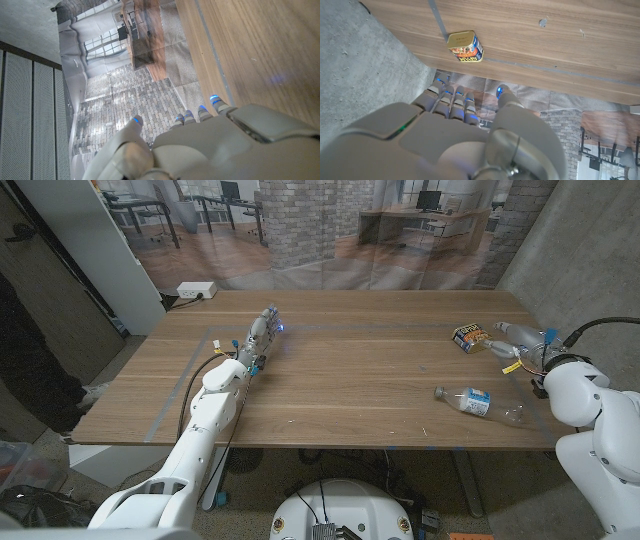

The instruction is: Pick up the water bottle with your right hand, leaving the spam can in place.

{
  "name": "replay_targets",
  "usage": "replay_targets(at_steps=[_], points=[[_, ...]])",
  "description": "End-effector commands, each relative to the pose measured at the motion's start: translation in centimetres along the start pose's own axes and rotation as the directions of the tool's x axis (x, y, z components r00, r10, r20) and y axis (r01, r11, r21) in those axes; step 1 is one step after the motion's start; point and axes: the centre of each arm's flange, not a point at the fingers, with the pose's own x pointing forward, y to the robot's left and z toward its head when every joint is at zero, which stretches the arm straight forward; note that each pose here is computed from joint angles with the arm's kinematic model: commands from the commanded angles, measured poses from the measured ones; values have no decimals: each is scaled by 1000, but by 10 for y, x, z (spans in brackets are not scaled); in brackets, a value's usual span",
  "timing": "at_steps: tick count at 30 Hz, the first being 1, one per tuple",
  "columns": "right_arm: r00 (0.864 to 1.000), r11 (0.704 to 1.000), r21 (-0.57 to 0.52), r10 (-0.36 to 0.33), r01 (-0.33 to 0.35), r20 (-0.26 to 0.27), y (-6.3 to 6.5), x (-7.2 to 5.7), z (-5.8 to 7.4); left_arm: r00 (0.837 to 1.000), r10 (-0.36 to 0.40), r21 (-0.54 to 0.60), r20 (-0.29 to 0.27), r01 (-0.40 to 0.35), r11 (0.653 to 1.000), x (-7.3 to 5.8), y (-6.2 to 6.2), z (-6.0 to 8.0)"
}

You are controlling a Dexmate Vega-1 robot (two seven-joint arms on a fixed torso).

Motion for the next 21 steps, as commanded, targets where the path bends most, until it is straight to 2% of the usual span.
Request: replay_targets(at_steps=[1,21], points=[[998,998,-33,58,-59,-38,1,-3,-2,1000,-2,-1,-2,2,1000,0,0,-1],[985,984,-86,145,-154,-98,7,-3,-3,1000,-6,-2,-5,6,1000,1,-1,-2]])
